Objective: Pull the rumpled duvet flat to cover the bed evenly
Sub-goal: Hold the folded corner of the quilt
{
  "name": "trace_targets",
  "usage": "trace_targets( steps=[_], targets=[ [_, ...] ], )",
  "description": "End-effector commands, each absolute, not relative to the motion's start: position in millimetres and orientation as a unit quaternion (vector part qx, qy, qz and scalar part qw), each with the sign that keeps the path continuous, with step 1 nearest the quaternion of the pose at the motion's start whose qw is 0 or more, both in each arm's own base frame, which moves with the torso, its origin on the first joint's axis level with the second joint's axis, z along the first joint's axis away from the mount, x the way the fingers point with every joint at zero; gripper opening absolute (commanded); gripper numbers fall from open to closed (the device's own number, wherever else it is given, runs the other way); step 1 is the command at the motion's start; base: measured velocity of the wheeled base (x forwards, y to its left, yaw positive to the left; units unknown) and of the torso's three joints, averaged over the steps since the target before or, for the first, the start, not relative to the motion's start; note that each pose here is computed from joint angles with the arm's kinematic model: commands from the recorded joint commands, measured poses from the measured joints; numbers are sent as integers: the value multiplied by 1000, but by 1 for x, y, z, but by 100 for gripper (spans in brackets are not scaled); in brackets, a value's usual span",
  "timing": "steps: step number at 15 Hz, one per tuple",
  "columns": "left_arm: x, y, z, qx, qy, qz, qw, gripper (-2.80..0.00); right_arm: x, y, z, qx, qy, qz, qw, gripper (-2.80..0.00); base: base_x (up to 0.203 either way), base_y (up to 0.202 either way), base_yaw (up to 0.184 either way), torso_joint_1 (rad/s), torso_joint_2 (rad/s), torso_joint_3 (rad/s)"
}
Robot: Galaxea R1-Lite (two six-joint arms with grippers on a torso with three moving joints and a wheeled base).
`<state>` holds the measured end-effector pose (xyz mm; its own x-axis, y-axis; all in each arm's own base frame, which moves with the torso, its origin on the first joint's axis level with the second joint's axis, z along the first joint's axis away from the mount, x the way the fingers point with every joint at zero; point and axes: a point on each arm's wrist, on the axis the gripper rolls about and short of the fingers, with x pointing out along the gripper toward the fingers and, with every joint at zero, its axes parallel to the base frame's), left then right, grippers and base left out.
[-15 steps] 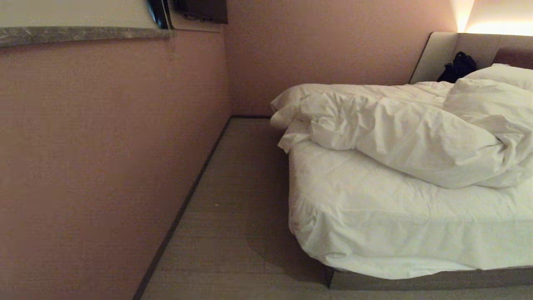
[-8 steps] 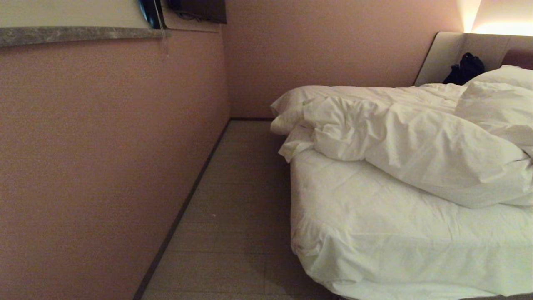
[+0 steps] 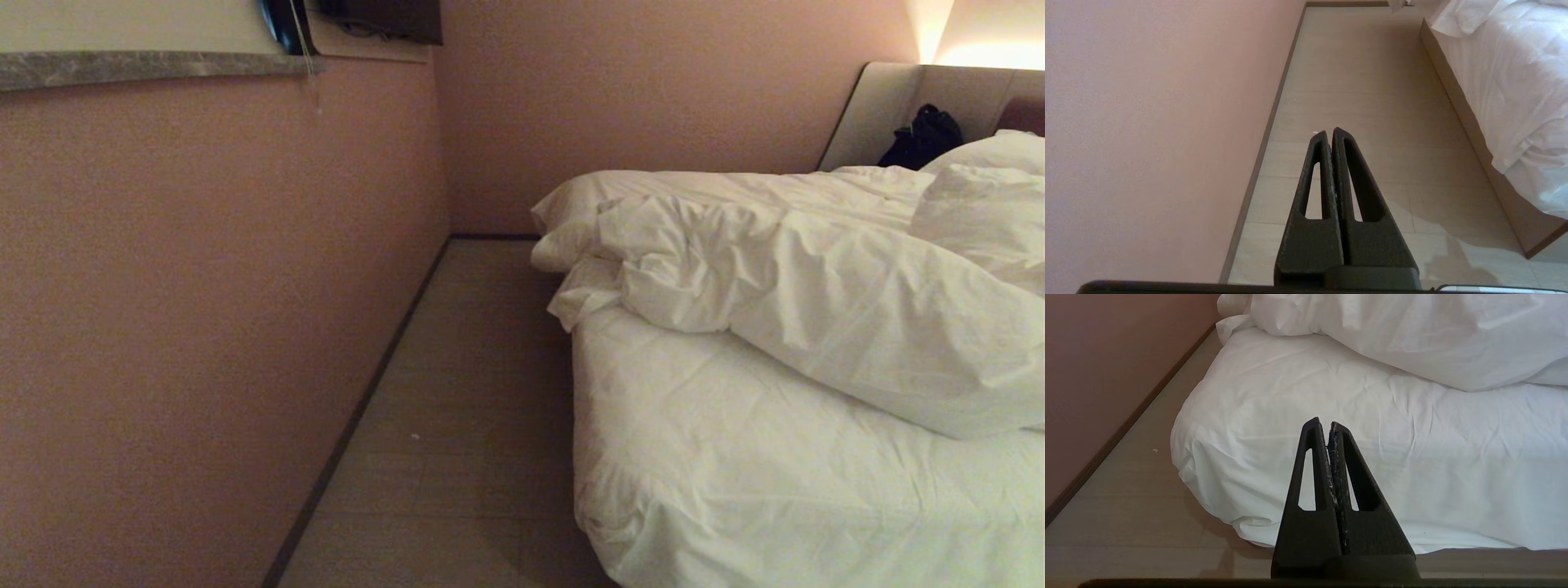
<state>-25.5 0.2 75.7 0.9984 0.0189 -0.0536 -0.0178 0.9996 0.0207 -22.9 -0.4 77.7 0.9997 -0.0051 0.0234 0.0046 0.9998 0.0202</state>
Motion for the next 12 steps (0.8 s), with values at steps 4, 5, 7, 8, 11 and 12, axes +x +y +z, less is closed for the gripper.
trace_targets(
  steps=[4,5,7,8,11,12],
  targets=[
    [-25,0,75,13,29,10,999,-280,-23,0,78,10,-12,-2,1000,-280,0,0,0,0,0,0],
    [-25,0,75,13,29,10,999,-280,-23,0,78,10,-12,-2,1000,-280,0,0,0,0,0,0],
    [-25,0,75,13,29,10,999,-280,-23,0,78,10,-12,-2,1000,-280,0,0,0,0,0,0],
    [-25,0,75,13,29,10,999,-280,-23,0,78,10,-12,-2,1000,-280,0,0,0,0,0,0],
    [-25,0,75,13,29,10,999,-280,-23,0,78,10,-12,-2,1000,-280,1,-25,1,-1,1,1],
    [-25,0,75,13,29,10,999,-280,-23,0,78,10,-12,-2,1000,-280,2,-142,4,-1,0,11]
  ],
)
